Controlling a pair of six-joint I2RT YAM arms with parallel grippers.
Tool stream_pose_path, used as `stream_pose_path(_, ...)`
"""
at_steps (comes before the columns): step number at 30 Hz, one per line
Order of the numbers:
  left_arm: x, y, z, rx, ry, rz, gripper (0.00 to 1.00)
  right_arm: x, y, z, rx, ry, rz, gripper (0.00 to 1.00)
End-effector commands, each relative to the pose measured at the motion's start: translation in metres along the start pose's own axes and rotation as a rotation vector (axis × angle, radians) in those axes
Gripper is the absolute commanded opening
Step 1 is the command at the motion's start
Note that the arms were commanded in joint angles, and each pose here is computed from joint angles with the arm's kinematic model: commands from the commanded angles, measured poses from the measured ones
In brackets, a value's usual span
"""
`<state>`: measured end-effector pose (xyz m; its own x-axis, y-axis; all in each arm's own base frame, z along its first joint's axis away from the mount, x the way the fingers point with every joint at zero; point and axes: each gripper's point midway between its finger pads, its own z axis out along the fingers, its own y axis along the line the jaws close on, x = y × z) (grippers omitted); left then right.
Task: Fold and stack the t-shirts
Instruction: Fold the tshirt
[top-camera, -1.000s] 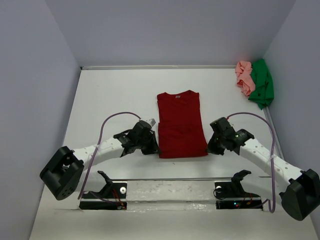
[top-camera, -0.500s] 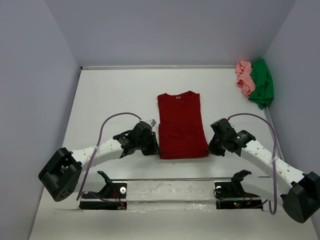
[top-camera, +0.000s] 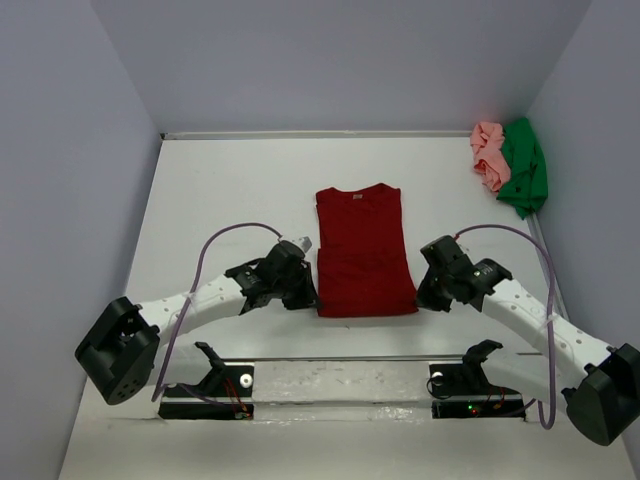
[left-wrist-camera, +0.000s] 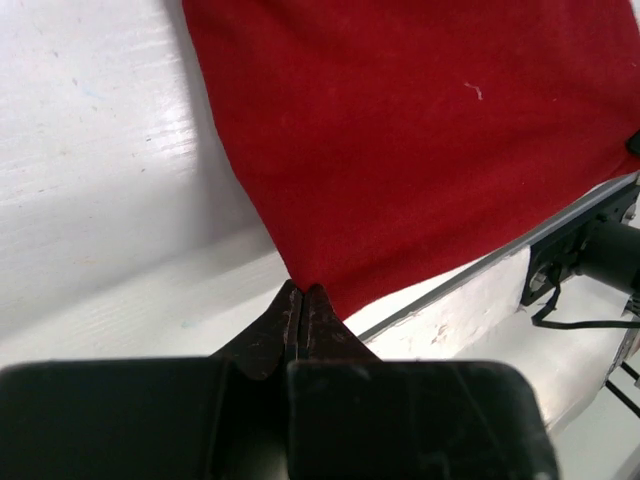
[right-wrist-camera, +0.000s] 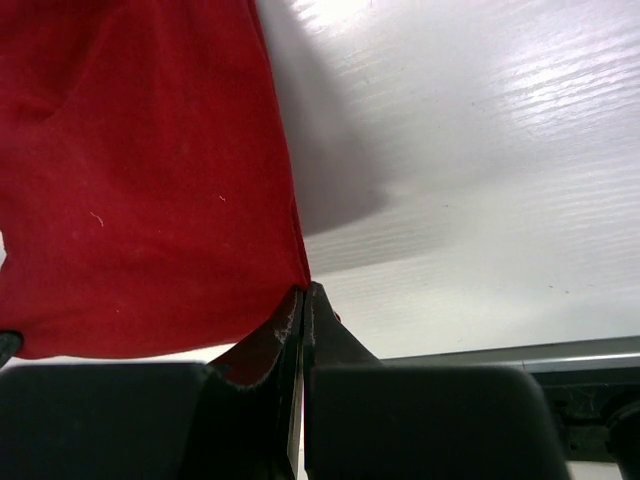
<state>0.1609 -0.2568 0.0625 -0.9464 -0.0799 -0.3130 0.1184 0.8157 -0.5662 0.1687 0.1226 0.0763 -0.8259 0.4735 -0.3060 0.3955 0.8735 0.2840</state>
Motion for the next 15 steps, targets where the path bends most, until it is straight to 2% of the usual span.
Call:
stream_pose_path(1, -0.036, -0.021, -0.027, -0.019, -0.113, 0.052, 0.0, -0.031, 0.007, -0.026, 0.023, -0.11, -0.052, 0.0)
stream_pose_path(5, -0.054, -0.038, -0.045, -0.024, -0.152, 0.082, 0.0, -0.047, 0.015, -0.04, 0.042, -0.148, -0.08, 0.0)
stream_pose_path(8, -0.054, -0.047, -0.05, 0.013, -0.146, 0.086, 0.0, -0.047, 0.022, -0.044, 0.014, -0.138, -0.079, 0.0)
stream_pose_path(15, -0.04, -0.036, -0.042, 0.004, -0.106, 0.066, 0.0, -0.028, 0.014, -0.032, 0.025, -0.093, -0.079, 0.0)
